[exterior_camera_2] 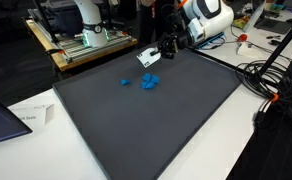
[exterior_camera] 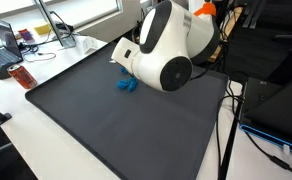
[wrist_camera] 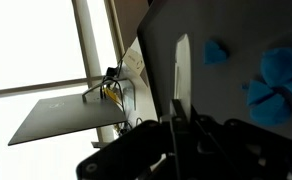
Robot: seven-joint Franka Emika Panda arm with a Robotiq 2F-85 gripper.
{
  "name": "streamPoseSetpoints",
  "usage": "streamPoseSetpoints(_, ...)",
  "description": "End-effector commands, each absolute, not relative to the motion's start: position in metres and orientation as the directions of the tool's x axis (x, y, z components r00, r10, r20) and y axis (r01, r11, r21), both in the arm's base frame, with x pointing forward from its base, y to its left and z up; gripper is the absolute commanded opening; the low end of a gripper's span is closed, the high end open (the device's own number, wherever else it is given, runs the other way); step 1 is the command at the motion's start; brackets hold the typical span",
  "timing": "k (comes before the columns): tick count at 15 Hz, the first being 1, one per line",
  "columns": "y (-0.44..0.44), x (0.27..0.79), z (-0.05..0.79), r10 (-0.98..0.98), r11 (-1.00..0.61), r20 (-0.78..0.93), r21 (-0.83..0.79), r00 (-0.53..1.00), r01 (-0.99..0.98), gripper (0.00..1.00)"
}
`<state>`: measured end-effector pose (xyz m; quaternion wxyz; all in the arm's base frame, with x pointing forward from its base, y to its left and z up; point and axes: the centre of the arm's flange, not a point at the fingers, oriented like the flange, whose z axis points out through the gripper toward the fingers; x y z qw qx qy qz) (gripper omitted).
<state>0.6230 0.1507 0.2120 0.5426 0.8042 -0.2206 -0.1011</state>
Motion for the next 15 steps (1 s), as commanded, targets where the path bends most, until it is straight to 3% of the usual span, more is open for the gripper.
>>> streamPoseSetpoints(1, 0.142, 0.625, 0.244, -0.455, -0.385, 0.002, 0.901, 0.890, -0.199, 0.01)
streamPoseSetpoints(7, 0.123, 0.618, 0.284, -0.395, -0.589, -0.146, 0.798, 0.907, -0.128, 0.01)
streamPoseSetpoints(15, 0.070, 0.596, 0.306, -0.299, -0.853, -0.209, 0.495, 0.931, -0.163, 0.01)
